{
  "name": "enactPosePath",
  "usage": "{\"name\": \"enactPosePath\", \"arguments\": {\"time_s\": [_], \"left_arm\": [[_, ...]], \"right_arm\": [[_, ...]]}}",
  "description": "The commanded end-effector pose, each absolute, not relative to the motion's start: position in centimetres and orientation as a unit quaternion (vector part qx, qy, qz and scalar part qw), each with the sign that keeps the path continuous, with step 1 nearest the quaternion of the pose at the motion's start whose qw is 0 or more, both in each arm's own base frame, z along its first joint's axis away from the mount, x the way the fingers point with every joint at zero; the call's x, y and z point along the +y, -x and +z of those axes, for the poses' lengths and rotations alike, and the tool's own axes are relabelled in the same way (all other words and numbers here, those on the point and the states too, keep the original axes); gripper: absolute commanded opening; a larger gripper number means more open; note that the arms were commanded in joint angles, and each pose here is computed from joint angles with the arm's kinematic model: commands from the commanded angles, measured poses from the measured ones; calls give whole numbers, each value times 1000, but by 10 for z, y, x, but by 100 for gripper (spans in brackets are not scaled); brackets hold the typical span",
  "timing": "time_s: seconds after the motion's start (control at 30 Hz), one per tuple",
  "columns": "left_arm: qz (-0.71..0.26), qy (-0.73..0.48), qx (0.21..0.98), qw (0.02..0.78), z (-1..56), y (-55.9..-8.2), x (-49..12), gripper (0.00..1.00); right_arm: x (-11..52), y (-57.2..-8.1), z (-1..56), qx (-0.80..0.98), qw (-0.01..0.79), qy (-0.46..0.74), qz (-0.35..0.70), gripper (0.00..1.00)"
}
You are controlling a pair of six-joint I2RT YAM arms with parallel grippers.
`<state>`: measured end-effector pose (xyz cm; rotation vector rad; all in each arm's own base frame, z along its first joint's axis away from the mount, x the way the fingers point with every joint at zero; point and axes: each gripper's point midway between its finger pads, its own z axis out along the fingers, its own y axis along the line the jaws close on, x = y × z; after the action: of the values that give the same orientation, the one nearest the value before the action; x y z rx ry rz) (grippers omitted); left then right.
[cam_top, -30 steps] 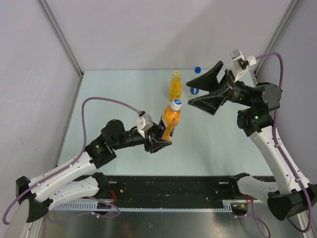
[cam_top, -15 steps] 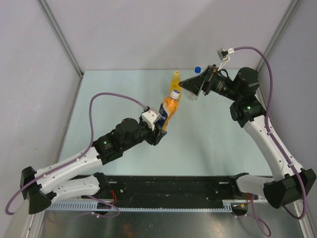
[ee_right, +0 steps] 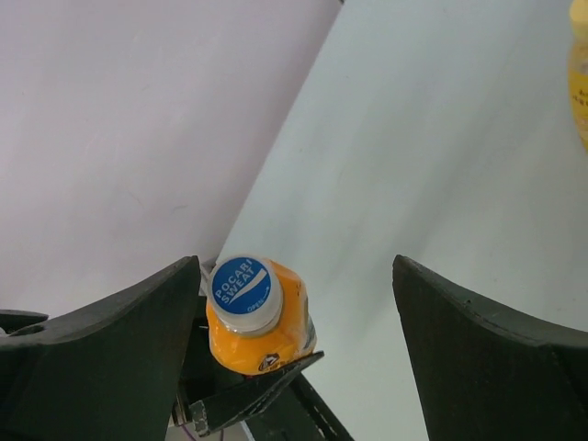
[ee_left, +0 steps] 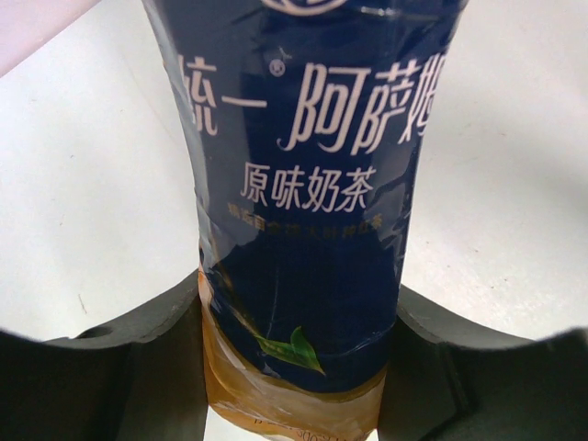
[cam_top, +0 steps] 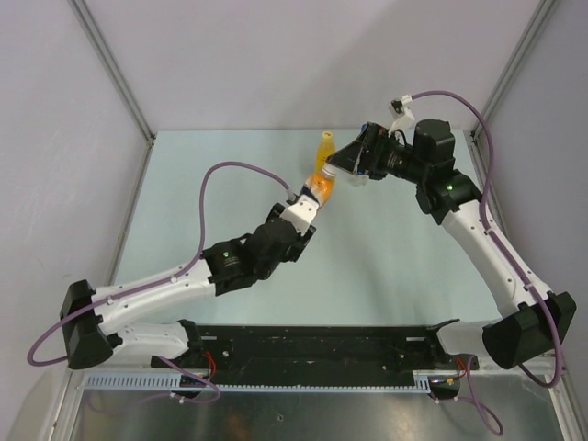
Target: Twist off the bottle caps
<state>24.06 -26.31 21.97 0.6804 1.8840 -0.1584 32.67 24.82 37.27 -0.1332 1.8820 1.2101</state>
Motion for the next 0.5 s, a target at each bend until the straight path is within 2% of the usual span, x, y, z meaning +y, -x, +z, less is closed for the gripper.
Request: {"name": "enactPosePath", "arguments": {"time_s": [0.0, 0.1, 0.47], "left_arm": [[-33, -258, 790, 555, 236, -250, -259, 0], [-33, -262, 792, 551, 232, -250, -261, 0], [-39, -268, 797, 540, 224, -247, -265, 0]], "right_arm": [[250, -326, 384, 754, 445, 62, 479, 88], [253, -326, 380, 756, 438, 66, 481, 82], [272, -322, 369, 759, 402, 84, 506, 47]]}}
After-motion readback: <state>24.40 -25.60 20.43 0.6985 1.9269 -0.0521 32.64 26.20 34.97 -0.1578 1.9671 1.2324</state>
